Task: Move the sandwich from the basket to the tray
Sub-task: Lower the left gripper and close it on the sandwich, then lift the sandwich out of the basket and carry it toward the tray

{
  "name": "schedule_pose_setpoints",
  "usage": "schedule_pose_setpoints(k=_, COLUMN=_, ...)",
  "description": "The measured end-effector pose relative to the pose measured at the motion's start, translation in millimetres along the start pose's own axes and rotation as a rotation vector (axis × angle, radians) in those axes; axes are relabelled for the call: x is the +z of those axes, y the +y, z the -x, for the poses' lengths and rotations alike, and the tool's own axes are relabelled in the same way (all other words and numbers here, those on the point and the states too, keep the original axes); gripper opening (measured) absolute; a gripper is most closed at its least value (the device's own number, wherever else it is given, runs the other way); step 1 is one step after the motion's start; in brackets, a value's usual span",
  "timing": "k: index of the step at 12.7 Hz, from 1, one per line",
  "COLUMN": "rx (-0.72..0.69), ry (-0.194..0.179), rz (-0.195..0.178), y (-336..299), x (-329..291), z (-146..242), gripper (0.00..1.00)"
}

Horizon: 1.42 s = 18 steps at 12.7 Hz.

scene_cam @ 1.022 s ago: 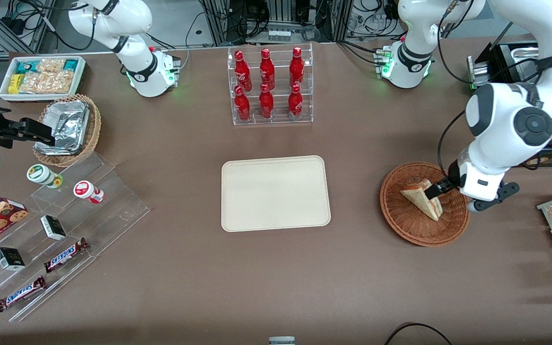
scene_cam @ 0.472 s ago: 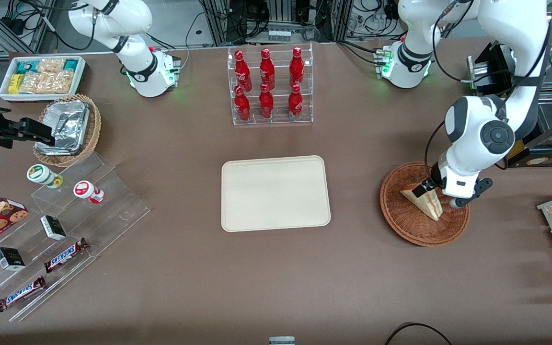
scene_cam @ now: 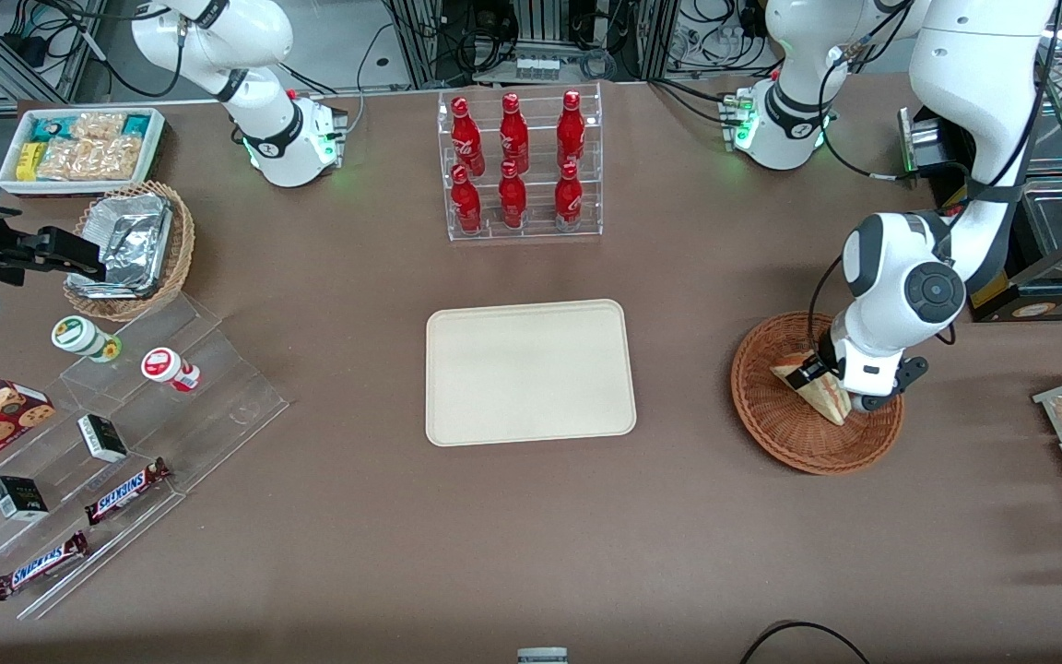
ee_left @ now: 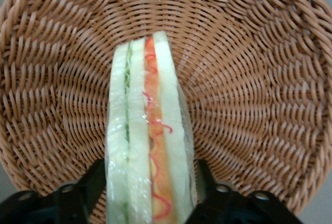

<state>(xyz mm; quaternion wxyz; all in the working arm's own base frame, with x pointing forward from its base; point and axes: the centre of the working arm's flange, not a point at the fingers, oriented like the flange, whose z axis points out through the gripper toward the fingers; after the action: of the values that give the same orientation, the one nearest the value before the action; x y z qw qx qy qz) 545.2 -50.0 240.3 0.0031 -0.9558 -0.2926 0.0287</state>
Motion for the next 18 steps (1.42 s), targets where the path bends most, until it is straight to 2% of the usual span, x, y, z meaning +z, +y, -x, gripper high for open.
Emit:
schedule_pose_setpoints(k=2, rx=-0.001, ry=0.013, rz=0.007, y=1, x=-7, z=-4, gripper=0.45)
schedule_pose_setpoints(k=3, rx=0.001, ry=0.018, rz=0.010, y=3, x=-14, z=-5, gripper=0.37)
schedule_pose_setpoints(k=4, rx=0.003, ry=0.012, rz=0.003, y=6, x=-26, z=-7, gripper=0.34)
schedule_pose_setpoints(k=6, rx=0.023, ry=-0.014, rz=-0.036, y=16, x=-72, z=-8, gripper=0.30)
schedule_pose_setpoints(k=8, rx=0.071, ry=-0.019, rz=-0.064, y=41, x=-130, z=2, gripper=0.19)
schedule_pose_setpoints(k=11, rx=0.173, ry=0.003, rz=-0.058, y=97, x=-192, z=38, gripper=0.17)
schedule_pose_setpoints(k=14, rx=0.300, ry=0.027, rz=-0.040, y=160, x=-206, z=95, gripper=0.17)
schedule_pose_setpoints(k=17, rx=0.417, ry=0.013, rz=-0.046, y=209, x=-189, z=147, gripper=0.17)
schedule_pose_setpoints(k=18, rx=0.459, ry=-0.012, rz=-0.036, y=226, x=-180, z=163, gripper=0.17)
